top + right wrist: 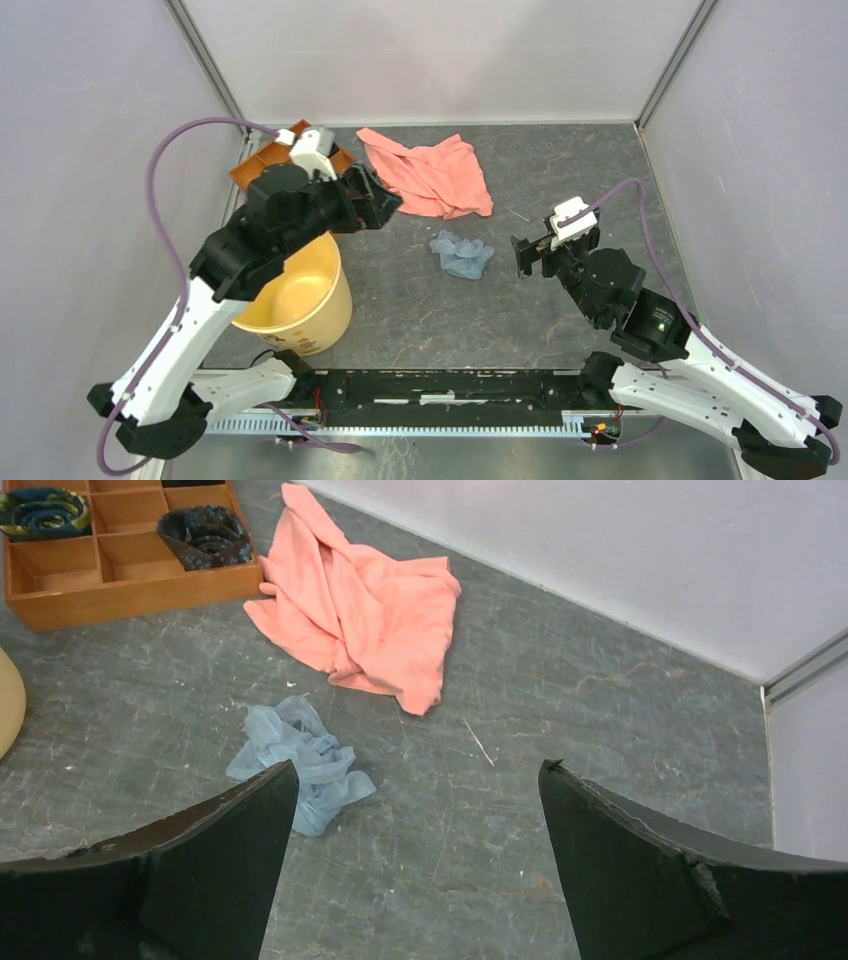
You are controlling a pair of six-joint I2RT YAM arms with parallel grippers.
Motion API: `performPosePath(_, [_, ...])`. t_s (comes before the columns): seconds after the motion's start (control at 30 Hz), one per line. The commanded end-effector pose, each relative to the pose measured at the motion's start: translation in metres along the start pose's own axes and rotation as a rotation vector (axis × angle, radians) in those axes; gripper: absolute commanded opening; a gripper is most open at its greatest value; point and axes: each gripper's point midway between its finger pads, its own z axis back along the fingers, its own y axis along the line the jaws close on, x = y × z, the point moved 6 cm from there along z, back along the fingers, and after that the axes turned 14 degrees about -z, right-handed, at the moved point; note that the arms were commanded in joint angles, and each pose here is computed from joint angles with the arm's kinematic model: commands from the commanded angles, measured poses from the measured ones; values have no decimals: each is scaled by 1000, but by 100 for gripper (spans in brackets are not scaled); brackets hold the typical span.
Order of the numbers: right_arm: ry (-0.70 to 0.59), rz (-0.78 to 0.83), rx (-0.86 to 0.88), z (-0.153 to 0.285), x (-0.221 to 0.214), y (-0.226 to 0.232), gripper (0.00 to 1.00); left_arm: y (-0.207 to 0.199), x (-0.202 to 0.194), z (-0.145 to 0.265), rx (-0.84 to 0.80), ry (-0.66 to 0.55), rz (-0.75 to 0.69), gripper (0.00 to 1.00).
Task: Put the trash bags into the trash bin
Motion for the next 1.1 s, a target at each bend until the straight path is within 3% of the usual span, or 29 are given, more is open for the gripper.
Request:
performPosePath(0.0, [24,-43,-36,-2,-4,-2,98,-22,1,-15,-89,-45,-104,100])
performPosePath(0.33, [156,-67,23,-50,-41,18,98,-40,-20,-31,-161,7,-231,100])
performPosePath(0.57, [277,-349,186,-94,-99,-7,98,-44,-44,-55,-177,101,-261,100])
performPosePath(0.7, [331,-499,221,-99,-137,-29,98,-60,-71,-87,-282,175,-224,100])
performPosePath(0.8, [354,-590,263,-94,-157,-41,97,-64,-93,-119,-264,266,-206,100])
performPosePath(0.93, [434,-600,310,-92,-175,-44,92,-72,-123,-165,-285,357,-188,100])
performPosePath(1.07, [428,-598,306,-89,-181,-46,92,-76,-141,-203,-272,387,-186,96])
